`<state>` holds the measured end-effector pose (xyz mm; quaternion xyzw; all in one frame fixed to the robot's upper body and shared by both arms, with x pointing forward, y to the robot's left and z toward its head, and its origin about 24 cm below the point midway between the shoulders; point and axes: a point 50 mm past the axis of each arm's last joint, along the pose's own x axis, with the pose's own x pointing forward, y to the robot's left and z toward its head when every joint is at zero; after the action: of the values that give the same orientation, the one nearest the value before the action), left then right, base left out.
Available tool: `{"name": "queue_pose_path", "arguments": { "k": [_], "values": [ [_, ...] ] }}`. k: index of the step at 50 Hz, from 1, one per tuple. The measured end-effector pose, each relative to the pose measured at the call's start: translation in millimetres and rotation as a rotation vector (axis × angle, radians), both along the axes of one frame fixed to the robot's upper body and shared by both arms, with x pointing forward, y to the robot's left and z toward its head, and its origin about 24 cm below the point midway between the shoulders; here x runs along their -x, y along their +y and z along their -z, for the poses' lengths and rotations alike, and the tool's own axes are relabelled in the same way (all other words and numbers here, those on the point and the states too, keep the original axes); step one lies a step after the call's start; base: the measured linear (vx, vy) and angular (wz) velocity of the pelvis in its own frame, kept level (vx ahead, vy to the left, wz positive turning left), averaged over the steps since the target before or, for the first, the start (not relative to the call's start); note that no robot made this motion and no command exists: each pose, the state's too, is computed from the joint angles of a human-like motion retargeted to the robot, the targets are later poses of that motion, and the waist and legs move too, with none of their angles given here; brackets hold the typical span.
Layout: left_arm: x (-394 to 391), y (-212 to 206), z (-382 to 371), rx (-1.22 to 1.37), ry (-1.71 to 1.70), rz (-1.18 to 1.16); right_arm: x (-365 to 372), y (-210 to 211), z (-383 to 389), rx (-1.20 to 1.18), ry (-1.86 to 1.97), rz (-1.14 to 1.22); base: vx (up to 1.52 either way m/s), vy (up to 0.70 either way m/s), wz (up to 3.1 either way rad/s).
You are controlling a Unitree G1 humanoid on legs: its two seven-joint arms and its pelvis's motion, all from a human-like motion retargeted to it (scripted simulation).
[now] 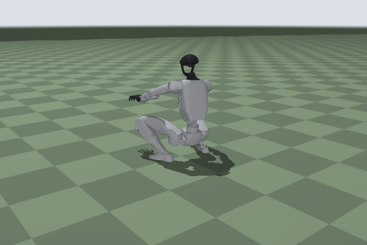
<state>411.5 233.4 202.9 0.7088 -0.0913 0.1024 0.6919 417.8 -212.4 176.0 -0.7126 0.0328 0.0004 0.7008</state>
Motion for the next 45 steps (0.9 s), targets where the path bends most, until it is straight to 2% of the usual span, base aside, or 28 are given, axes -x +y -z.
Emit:
{"name": "queue_pose_path", "arguments": {
  "k": [6,12,17,28,45],
  "values": [
    [3.7,6.1,15.9,0.099,-0.008,-0.035,2.9,4.7,24.3,0.042,0.038,0.007,0.00,0.00,0.00],
    [8.0,8.6,46.1,0.002,0.139,-0.045,5.5,34.4,45.5,0.117,0.186,-0.116,0.00,0.00,0.00],
    [8.9,10.4,50.5,-0.031,0.178,-0.048,4.2,49.6,40.0,0.091,0.174,-0.172,0.00,0.00,0.00],
    [7.2,4.8,41.7,0.037,0.100,-0.026,3.8,34.8,36.4,0.079,0.091,-0.122,0.00,0.00,0.00],
    [8.5,-5.9,53.8,-0.085,0.182,0.041,9.3,33.6,52.3,0.102,0.183,-0.149,0.00,0.00,0.00]
  ]
}}
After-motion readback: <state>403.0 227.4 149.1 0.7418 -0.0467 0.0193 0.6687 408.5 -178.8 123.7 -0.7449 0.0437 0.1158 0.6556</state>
